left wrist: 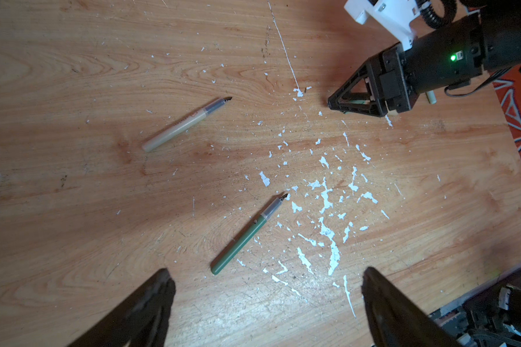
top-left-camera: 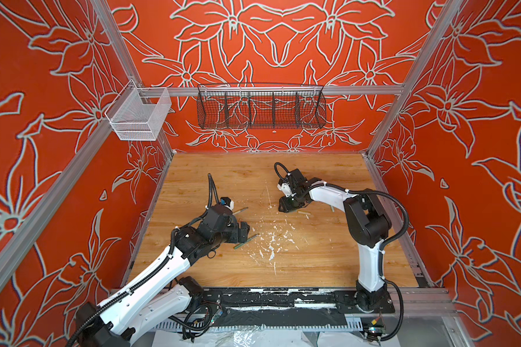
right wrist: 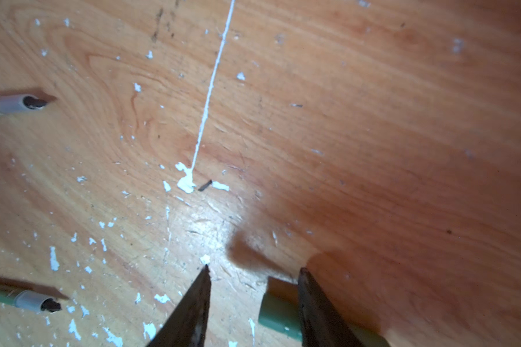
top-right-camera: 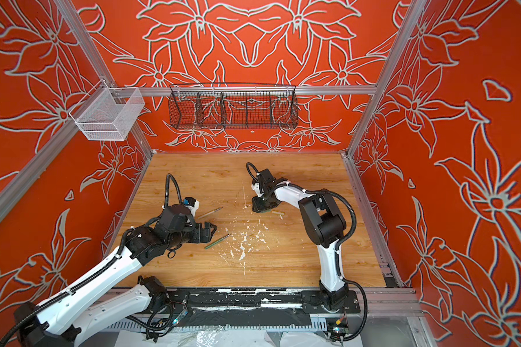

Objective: Insert pens into pen caps
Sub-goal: Rotate the pen cap at the center of the table.

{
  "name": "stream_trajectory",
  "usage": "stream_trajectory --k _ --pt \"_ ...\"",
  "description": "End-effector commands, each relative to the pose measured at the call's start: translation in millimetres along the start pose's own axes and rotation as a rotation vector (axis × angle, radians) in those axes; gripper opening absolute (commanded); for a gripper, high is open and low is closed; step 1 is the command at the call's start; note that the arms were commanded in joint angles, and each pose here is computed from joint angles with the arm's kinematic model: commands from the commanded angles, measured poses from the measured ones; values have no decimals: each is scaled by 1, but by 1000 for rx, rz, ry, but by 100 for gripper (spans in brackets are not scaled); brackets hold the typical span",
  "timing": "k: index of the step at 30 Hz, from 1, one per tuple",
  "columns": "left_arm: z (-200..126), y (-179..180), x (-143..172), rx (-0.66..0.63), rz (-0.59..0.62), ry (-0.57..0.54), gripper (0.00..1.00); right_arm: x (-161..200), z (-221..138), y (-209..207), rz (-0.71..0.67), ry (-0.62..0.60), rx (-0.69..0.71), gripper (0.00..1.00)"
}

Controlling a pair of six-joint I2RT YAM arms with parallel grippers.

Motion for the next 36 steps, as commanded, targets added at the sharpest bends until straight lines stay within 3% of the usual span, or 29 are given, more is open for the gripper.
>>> stream_trajectory --k 1,11,16,19,27,36 --pt "-1 -4 -7 -1 10 -16 97 14 7 9 -8 43 -71 48" --pt "3 -5 -6 -3 16 -8 97 43 -29 26 17 64 -107 48" --pt "5 -7 -8 -1 21 -4 97 37 -61 30 30 -30 -42 48" --pt "6 -8 -8 4 21 -2 97 34 -69 25 40 -25 30 48" --pt "5 -5 -6 -7 21 1 97 23 -58 12 24 90 182 44" --pt "5 2 1 -12 13 -2 97 9 -34 6 1 121 172 34"
Point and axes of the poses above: each gripper's point midway between its finger pads, its own z axis out along the fingers, its own y axis along the line the jaws close on, x = y × z, the point moved 8 cm from there along -z, back along the fingers, and after that the axes turned 15 degrees about -z, right-handed, at the moved point
